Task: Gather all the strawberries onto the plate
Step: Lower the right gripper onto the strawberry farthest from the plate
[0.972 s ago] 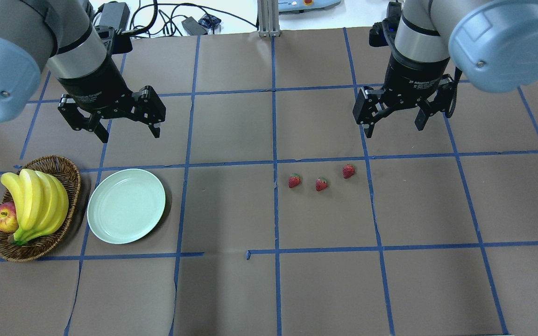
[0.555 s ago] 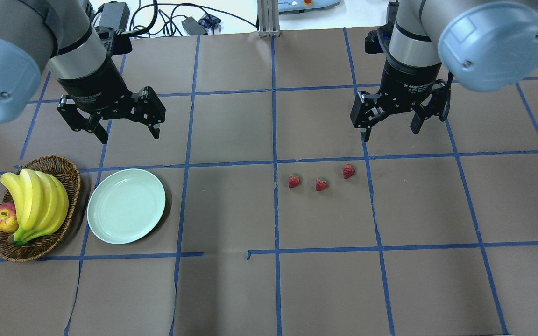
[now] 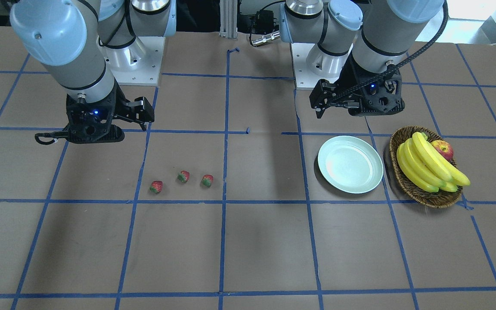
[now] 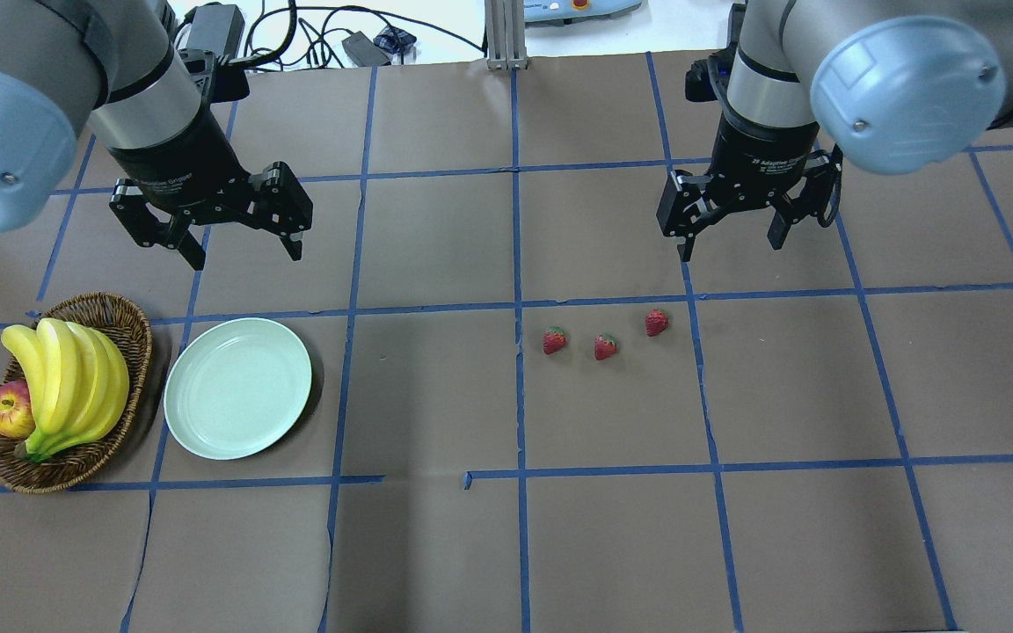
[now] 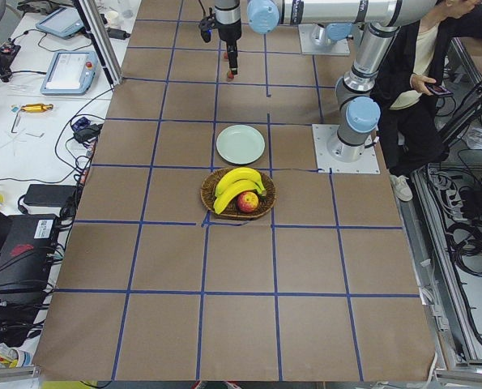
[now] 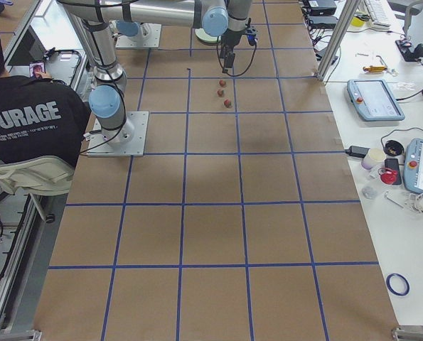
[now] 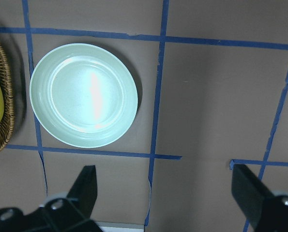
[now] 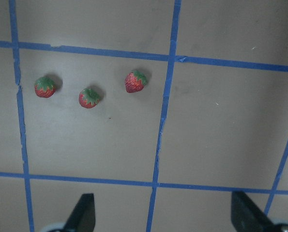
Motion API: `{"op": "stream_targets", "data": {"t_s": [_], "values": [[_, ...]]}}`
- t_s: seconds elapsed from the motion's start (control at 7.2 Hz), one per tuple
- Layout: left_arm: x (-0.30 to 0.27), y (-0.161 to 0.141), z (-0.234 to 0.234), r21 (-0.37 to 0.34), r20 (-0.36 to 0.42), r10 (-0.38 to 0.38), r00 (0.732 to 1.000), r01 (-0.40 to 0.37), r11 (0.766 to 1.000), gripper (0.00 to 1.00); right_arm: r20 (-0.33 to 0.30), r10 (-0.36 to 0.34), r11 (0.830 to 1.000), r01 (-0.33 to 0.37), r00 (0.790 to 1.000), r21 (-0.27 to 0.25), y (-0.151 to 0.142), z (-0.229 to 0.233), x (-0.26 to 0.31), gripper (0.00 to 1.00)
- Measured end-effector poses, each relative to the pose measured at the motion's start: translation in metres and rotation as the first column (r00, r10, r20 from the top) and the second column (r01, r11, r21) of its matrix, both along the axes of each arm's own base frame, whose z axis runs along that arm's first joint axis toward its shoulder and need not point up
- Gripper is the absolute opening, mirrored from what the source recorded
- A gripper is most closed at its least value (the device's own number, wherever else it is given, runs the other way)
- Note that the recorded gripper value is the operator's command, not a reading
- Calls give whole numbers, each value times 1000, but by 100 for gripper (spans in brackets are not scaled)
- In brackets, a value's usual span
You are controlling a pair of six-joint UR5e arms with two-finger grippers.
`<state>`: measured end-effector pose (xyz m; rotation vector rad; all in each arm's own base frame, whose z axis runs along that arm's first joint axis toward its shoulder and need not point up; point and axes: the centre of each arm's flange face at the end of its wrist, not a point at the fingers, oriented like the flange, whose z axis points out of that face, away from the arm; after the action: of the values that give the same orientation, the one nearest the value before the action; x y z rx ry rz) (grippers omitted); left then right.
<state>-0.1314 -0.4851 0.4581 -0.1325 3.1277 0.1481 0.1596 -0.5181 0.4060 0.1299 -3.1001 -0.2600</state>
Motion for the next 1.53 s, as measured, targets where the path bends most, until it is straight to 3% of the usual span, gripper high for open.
{"op": "stream_targets", "data": {"t_s": [0.42, 0.83, 1.11, 1.39, 1.53], "values": [[1, 1, -1, 3, 8, 0, 1000, 0, 1000, 100, -7, -106, 994, 106, 994, -30, -24, -40, 4, 100], [-1, -1, -4, 9, 5, 40, 999, -40, 999, 100, -12, -162, 986, 161, 987, -42, -40, -104, 5, 100], [-1, 0, -8, 16, 6, 48, 999, -48, 999, 100, -23, -245, 969, 244, 969, -48, -39, -140, 6, 100], [-1, 0, -10, 21, 7, 48, 999, -48, 999, 100, -27, -338, 940, 336, 941, -53, -36, -164, 8, 100], [-1, 0, -11, 22, 7, 48, 999, -49, 999, 100, -16, -363, 931, 362, 932, -35, -32, -176, 11, 100]]}}
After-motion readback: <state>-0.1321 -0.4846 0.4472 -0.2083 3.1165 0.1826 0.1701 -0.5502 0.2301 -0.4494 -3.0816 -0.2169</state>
